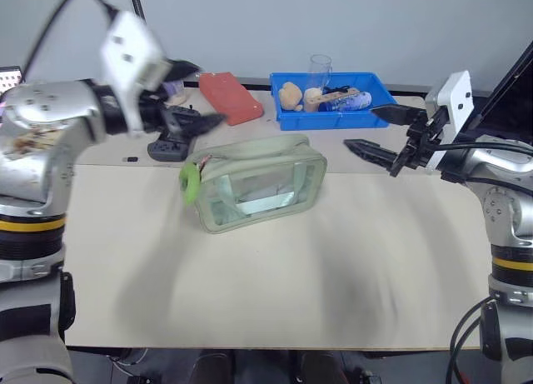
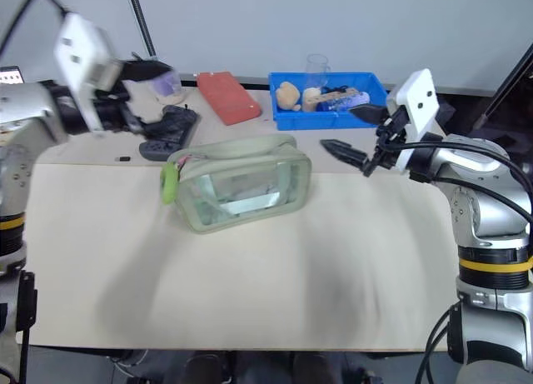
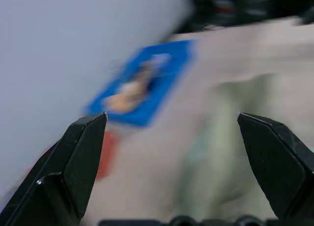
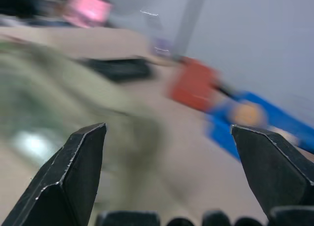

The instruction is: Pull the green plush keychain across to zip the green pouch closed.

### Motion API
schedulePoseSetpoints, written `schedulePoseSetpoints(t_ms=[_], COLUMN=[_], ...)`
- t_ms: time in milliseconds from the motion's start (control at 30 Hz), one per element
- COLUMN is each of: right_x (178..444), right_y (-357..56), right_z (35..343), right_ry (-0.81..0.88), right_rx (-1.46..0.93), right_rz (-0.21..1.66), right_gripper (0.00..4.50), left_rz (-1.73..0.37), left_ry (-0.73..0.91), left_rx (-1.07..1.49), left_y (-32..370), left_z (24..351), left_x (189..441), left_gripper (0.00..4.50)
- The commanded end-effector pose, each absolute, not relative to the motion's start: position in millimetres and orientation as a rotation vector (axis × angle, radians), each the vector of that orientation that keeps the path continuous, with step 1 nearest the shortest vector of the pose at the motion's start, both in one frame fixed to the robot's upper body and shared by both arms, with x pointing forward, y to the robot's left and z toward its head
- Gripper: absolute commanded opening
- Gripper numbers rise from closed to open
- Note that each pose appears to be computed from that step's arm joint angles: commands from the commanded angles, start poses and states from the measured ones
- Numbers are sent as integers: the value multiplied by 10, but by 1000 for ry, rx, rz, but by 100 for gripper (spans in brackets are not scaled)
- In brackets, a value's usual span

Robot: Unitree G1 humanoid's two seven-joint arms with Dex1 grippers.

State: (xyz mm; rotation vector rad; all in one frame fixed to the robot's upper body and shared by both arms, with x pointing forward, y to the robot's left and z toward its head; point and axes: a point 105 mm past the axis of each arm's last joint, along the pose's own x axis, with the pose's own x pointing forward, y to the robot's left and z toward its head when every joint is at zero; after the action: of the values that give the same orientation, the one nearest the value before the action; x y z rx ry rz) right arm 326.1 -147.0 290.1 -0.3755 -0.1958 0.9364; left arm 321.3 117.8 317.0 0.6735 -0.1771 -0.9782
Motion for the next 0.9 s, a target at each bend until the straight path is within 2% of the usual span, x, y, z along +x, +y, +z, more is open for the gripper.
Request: schedulePoseSetpoints(t_ms=[33, 133, 267, 300, 367, 567, 700, 900], right_x=[2973, 2815, 2767, 2769, 2774, 2780, 2793, 2835], right_y=[-1243, -1066, -967, -964, -970, -1039, -1068, -1119], right_z=[3034, 3094, 3134, 3144, 3149, 3085, 3068, 3017], right_ry=[-224, -241, -267, -273, -275, -254, -249, -227], right_rx=[-413, -418, -425, -425, -422, -443, -447, -465], right_rz=[1043, 1091, 1076, 1066, 1053, 1020, 1004, 992], right_gripper=[446, 446, 446, 450, 450, 450, 450, 450], left_rz=[-1029, -1022, -995, -992, -997, -1010, -987, -1084], left_ry=[-155, -126, -122, -125, -125, -118, -191, -342], left_rx=[850, 941, 1040, 1055, 1088, 1181, 1235, 1215], left_y=[942, 838, 813, 807, 809, 856, 885, 931], left_z=[2938, 2726, 2569, 2557, 2529, 2423, 2511, 2678], left_x=[3147, 3219, 3344, 3362, 3376, 3416, 3514, 3558], left_gripper=[450, 450, 450, 396, 322, 15, 6, 6])
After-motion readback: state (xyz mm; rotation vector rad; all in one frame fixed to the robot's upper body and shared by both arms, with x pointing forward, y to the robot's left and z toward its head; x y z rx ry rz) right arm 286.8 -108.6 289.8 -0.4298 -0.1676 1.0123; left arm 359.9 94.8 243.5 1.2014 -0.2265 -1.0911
